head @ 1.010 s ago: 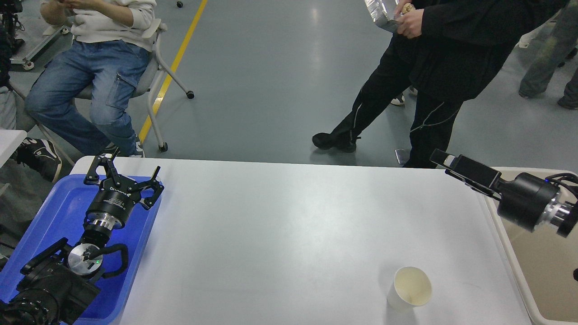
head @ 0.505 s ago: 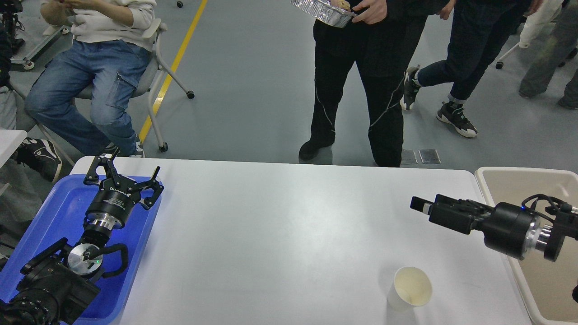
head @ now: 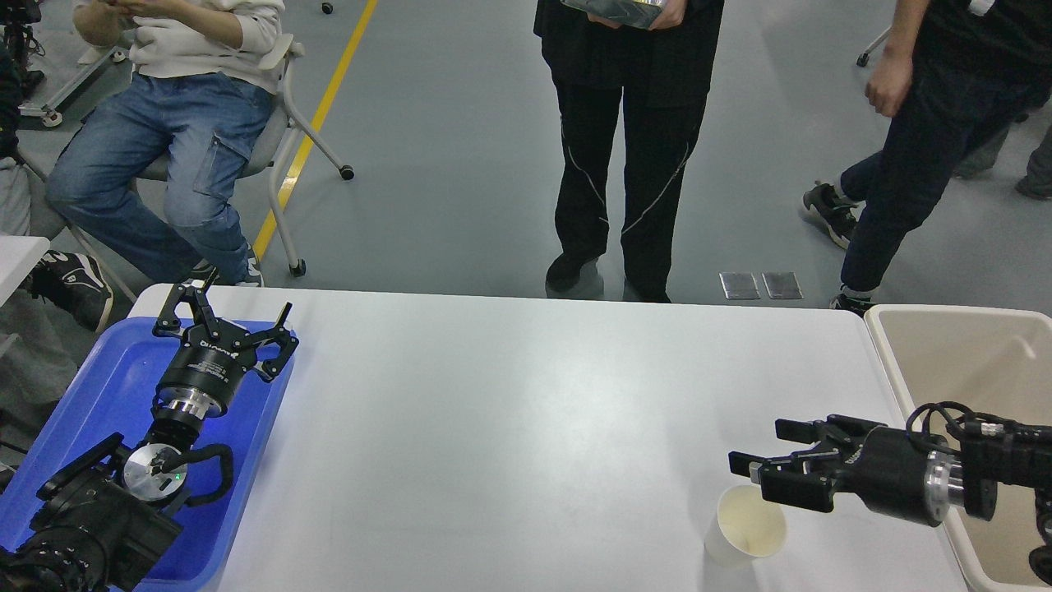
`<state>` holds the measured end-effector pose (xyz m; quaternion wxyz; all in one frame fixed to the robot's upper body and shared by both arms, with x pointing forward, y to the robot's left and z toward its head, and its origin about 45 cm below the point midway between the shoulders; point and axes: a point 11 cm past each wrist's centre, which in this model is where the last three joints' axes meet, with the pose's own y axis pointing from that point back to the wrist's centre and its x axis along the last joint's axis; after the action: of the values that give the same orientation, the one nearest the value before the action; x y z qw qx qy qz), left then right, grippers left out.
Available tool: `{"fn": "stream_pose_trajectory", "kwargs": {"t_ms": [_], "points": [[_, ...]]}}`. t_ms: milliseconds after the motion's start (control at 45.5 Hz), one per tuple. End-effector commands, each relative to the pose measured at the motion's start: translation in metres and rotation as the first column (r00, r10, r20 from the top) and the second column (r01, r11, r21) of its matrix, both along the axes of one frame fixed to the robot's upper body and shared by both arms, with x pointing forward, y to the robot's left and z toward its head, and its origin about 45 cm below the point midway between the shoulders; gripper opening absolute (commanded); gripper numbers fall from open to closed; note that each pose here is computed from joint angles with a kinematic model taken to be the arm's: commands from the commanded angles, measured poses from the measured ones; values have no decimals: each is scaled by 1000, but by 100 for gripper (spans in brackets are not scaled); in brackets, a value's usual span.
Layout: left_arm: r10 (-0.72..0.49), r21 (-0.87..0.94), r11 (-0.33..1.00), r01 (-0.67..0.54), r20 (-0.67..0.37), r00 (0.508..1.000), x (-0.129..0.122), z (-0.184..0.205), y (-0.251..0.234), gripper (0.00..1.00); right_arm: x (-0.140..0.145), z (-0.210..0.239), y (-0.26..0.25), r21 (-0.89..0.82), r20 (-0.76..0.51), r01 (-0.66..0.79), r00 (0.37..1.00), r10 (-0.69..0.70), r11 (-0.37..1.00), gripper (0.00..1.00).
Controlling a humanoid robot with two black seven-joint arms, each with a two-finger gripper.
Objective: Tidy desktop
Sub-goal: 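Close the right gripper around the white paper cup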
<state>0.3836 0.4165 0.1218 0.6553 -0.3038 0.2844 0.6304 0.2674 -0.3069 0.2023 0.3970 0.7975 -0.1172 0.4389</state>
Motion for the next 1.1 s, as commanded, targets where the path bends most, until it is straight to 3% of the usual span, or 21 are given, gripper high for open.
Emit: {"fn": "stream_pose_trajectory", "kwargs": {"t_ms": [0,769,1076], "points": [[0,0,1000,0,0,1000,0,0,0,100,-8,-16,-2,-66,11,-54,998,55,996,100],[0,0,1000,0,0,1000,0,0,0,100,-22,-86,-21,-128,-7,-26,1000,25,991,99],[1,-1,1000,-1,1,1000,0,0,0,100,-17,-94,-23,-139,-9,-12,1000,10,990,97]]}}
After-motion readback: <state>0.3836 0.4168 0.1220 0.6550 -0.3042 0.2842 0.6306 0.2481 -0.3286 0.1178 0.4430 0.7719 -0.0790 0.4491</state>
